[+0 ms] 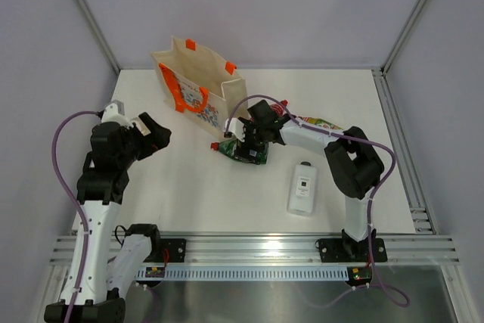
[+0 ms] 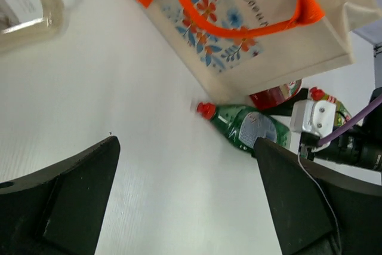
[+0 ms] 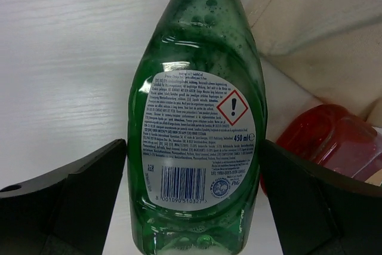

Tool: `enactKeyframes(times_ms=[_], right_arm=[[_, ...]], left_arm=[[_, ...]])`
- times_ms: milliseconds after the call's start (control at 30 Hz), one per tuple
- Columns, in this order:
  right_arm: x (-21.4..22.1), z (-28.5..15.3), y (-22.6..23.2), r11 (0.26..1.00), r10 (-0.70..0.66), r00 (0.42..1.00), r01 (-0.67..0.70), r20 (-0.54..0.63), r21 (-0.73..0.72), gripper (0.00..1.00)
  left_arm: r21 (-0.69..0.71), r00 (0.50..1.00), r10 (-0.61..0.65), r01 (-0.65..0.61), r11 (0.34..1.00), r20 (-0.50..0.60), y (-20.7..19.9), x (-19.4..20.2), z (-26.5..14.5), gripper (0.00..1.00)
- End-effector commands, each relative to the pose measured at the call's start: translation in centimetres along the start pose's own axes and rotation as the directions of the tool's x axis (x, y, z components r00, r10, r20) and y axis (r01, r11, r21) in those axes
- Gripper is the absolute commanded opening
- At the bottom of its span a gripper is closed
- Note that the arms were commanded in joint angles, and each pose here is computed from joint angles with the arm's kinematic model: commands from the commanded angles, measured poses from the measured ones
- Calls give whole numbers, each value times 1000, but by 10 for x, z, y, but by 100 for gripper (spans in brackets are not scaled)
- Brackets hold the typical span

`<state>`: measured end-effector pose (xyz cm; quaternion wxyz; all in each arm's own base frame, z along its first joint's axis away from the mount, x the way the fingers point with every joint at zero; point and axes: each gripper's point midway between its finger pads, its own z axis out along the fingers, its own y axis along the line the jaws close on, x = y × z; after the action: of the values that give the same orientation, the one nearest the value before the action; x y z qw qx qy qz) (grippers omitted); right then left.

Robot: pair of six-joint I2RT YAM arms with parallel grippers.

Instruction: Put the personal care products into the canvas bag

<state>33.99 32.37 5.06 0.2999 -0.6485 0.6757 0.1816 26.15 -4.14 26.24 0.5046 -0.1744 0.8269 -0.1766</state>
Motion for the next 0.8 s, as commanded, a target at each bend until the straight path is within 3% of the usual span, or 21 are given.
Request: enactKeyframes(times_ms=[0, 267, 467, 567, 667, 700, 767], right_arm=[[-14, 10, -13, 996, -62, 998, 63, -22, 62, 100], [25, 41, 37, 988, -154, 951, 147, -266, -49, 96], [52, 42, 75, 983, -138, 915, 80, -378, -167, 99], [66, 46, 82, 985, -141, 873, 79, -466, -151, 100], [65, 49, 92, 985, -119, 869, 41, -481, -170, 83], [66, 45, 97, 982, -100, 863, 7, -495, -187, 63], [53, 44, 108, 970, -62, 879, -59, -473, -236, 41]], left_arm=[[-29, 997, -70, 72, 997, 44, 10, 6, -6, 99], [-34, 997, -78, 78, 996, -4, 12, 19, -9, 99], [-10, 996, -87, 87, 996, -34, 9, 27, -5, 99], [9, 994, -96, 96, 995, -47, 7, 31, -2, 99], [20, 993, -102, 104, 994, -58, 5, 33, -2, 99], [23, 993, -99, 101, 995, -61, 4, 34, -3, 99], [23, 993, -99, 101, 995, -62, 5, 35, -5, 99]])
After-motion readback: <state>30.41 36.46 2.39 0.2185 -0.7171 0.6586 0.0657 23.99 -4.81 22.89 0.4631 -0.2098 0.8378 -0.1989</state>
